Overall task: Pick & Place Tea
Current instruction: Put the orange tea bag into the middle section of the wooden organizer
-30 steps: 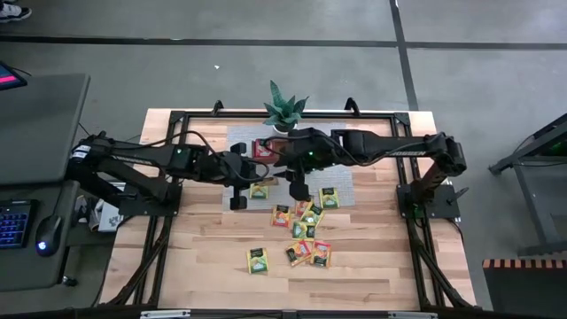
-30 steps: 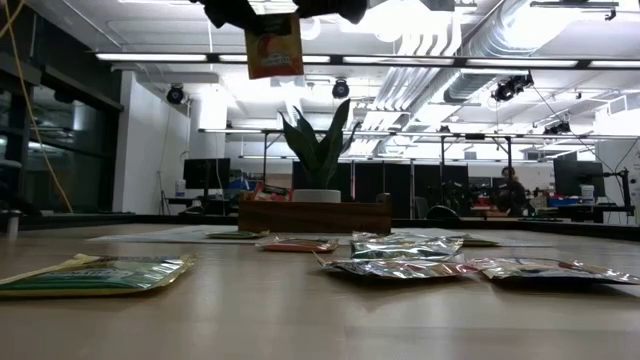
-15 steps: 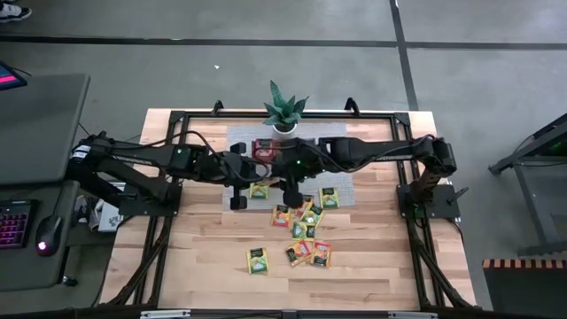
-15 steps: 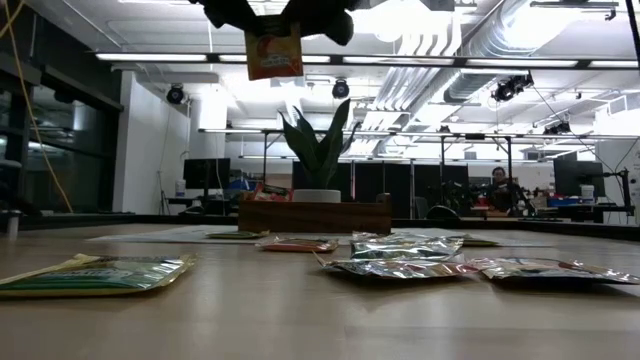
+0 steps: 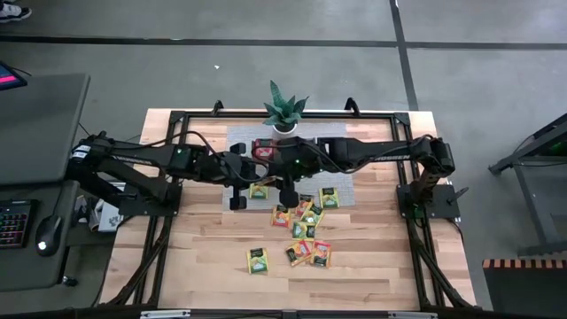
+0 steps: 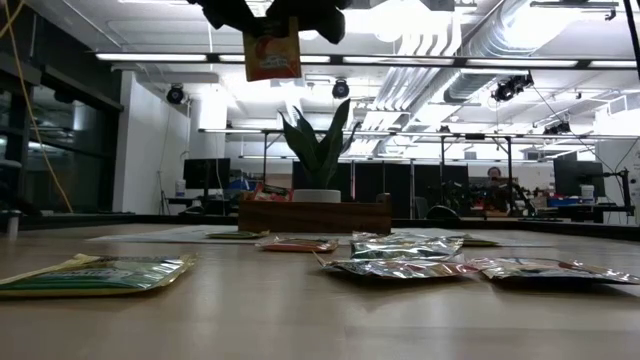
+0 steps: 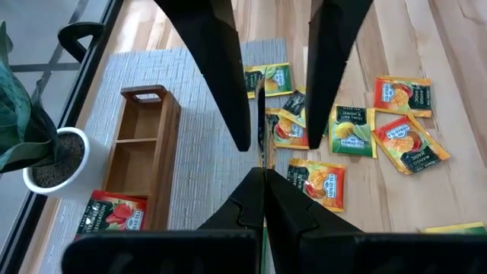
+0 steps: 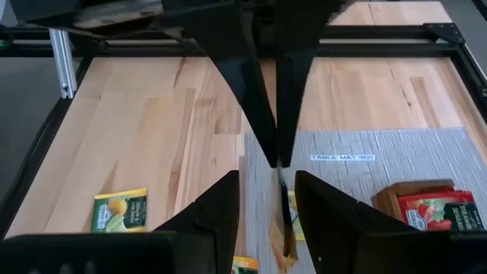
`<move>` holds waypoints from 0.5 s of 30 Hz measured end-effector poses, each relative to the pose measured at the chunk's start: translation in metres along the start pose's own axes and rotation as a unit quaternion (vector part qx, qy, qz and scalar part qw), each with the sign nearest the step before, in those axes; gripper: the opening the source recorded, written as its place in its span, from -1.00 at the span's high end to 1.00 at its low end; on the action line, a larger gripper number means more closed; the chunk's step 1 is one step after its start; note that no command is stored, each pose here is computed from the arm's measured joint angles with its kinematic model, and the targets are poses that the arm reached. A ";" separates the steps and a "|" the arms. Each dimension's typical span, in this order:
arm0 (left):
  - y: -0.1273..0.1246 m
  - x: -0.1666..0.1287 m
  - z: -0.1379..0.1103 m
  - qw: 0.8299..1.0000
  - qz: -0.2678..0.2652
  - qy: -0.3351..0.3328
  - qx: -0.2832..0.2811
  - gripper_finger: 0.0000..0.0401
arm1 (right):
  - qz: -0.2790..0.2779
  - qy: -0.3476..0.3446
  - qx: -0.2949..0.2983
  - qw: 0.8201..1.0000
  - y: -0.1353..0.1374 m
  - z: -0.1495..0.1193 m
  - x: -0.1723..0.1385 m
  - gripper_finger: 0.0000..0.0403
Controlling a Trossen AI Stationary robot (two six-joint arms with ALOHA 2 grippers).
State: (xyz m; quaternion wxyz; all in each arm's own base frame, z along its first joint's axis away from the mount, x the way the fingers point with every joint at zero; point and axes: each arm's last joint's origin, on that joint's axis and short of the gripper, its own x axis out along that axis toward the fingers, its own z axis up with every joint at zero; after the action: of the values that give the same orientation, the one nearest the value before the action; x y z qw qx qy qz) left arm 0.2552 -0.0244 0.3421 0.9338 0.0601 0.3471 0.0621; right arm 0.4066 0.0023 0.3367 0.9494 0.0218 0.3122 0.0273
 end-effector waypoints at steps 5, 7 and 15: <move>0.000 0.000 0.000 1.000 -0.002 0.000 0.000 1.00 | -0.001 0.005 0.001 1.000 0.000 -0.001 0.000 0.46; 0.000 0.000 0.000 1.000 -0.003 0.000 0.000 1.00 | -0.001 0.005 0.001 1.000 0.000 -0.001 0.000 0.55; 0.000 0.000 0.000 1.000 -0.004 0.000 0.000 1.00 | -0.002 0.004 0.001 1.000 0.000 -0.001 0.000 0.97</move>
State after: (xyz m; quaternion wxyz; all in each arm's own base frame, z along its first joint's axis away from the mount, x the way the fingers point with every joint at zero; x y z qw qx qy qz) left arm 0.2552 -0.0247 0.3420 0.9340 0.0588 0.3474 0.0585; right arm 0.4061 0.0020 0.3361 0.9482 0.0218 0.3160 0.0248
